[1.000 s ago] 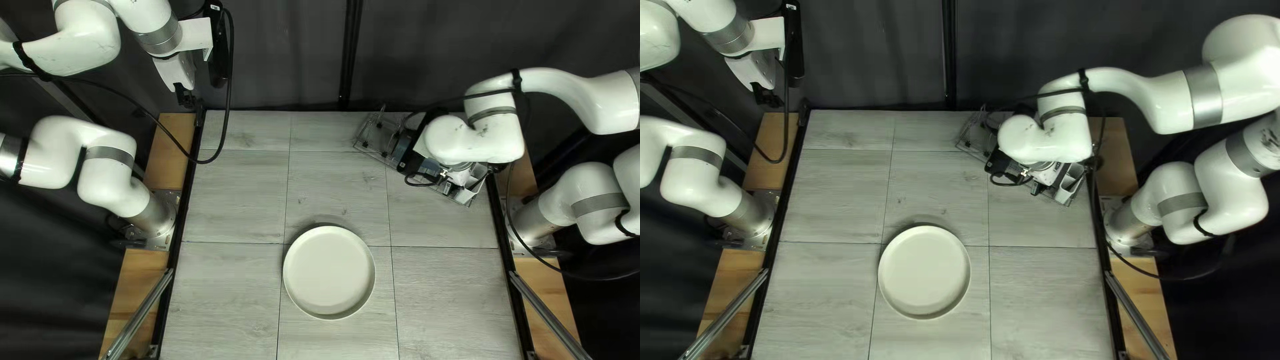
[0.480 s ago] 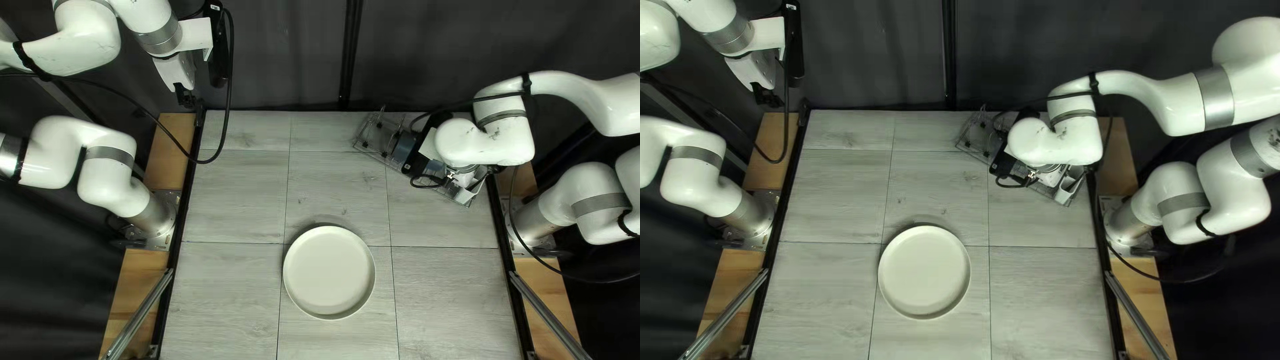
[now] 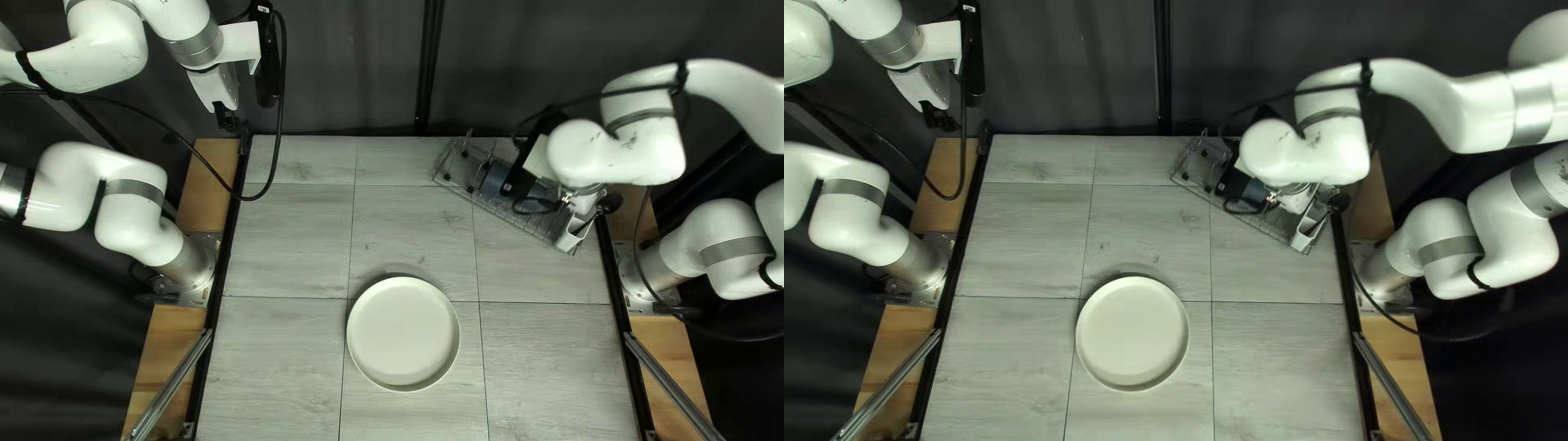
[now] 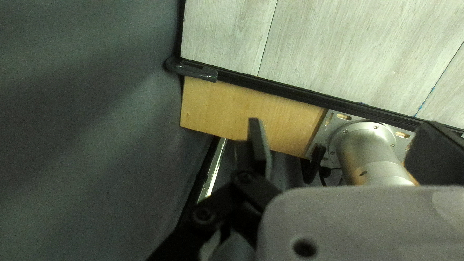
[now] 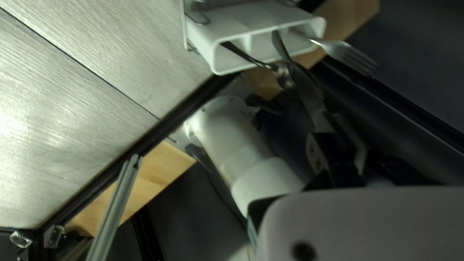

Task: Pick up and place plate onto table. Place down one fork to the left of the plate. Place spoon and knife to the right of the plate. Place cup above the knife and spoon

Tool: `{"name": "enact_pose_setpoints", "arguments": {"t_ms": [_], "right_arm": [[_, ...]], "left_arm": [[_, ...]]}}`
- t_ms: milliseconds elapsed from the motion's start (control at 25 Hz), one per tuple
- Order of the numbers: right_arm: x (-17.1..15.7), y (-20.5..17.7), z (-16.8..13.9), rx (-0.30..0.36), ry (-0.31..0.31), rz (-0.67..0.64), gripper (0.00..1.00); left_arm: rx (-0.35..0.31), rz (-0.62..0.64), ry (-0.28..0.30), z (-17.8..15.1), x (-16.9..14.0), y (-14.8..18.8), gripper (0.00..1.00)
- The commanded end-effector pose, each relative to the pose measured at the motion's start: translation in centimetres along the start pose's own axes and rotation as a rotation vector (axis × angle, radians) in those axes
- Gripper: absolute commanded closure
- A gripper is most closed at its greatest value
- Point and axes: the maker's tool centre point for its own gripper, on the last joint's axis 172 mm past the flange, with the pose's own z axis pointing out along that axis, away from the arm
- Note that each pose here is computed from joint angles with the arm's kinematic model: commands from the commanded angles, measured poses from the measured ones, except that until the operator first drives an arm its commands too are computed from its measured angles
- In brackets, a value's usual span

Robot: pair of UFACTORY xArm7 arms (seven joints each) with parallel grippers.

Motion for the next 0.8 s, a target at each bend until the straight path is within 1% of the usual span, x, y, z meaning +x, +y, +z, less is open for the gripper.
{"name": "enact_pose_setpoints", "arguments": {"t_ms": [40, 120, 160, 200, 280, 320, 400, 800], "right_arm": [[-0.7, 1.6, -5.3, 0.038, 0.016, -0.029, 1.0], [-0.6, 1.2, -7.7, 0.076, 0.041, -0.036, 1.0], [-0.5, 0.9, -8.3, 0.089, 0.045, -0.032, 1.0], [-0.4, -0.1, -9.4, 0.116, 0.059, -0.034, 1.0], [-0.5, -2.0, -10.5, 0.164, 0.086, -0.053, 1.0], [-0.8, -3.8, -11.5, 0.212, 0.121, -0.082, 1.0], [-1.3, -6.4, -12.7, 0.255, 0.162, -0.125, 1.0], [-1.3, -6.4, -12.7, 0.255, 0.162, -0.125, 1.0]], "left_arm": [[0.0, 0.0, 0.0, 0.0, 0.0, 0.0, 0.0], [0.0, 0.0, 0.0, 0.0, 0.0, 0.0, 0.0], [0.0, 0.0, 0.0, 0.0, 0.0, 0.0, 0.0], [0.0, 0.0, 0.0, 0.0, 0.0, 0.0, 0.0], [0.0, 0.0, 0.0, 0.0, 0.0, 0.0, 0.0], [0.0, 0.0, 0.0, 0.0, 0.0, 0.0, 0.0], [0.0, 0.0, 0.0, 0.0, 0.0, 0.0, 0.0], [0.0, 0.0, 0.0, 0.0, 0.0, 0.0, 0.0]]}}
